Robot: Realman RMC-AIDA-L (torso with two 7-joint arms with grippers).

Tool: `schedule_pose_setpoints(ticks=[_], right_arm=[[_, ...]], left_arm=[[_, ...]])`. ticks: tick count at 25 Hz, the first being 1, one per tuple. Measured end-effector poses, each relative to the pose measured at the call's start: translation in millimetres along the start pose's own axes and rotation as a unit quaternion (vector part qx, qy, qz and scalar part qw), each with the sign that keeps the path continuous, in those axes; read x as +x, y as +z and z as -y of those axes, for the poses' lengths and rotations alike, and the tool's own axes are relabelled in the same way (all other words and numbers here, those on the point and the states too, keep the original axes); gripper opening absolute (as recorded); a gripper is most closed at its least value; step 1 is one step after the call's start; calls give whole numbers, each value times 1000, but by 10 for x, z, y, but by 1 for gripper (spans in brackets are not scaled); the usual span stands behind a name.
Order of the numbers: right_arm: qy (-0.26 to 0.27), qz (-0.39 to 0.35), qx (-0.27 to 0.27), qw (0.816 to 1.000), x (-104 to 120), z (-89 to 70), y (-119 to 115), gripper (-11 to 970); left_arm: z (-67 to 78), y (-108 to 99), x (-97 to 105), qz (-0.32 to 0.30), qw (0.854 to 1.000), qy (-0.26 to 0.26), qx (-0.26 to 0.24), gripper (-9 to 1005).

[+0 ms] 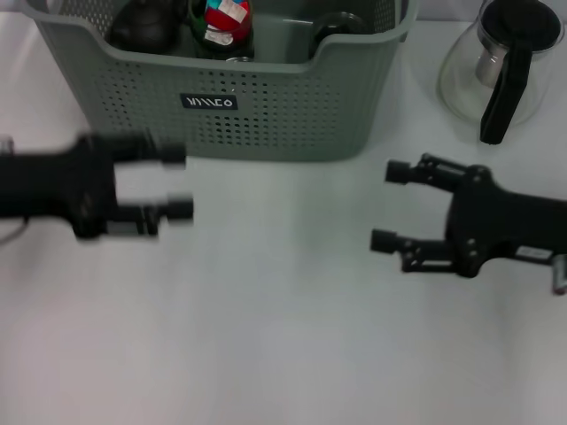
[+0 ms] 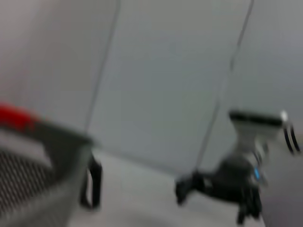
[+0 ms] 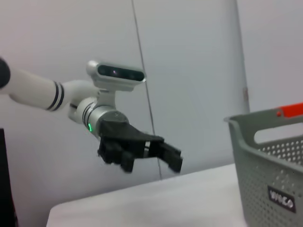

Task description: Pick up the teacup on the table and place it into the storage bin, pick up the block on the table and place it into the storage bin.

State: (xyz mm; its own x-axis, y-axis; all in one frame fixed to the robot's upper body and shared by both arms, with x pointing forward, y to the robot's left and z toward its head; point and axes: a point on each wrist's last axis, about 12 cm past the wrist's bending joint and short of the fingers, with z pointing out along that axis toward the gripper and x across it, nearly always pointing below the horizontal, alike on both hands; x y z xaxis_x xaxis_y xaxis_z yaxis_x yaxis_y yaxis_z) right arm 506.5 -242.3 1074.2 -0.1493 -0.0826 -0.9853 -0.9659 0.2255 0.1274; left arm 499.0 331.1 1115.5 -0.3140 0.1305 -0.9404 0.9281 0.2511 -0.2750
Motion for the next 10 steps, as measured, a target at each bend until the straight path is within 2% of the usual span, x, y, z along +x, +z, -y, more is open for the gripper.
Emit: schedule_pose_setpoints(ticks=[5,10], right_arm=[[-9,-37,-4,999,201,-8,230,927],[-3,-46,-9,999,239,-6,310,927]], left_arm=[[25,177,172,-53,998,-1,25,766],[16,351,265,-91,995,2,40,766]])
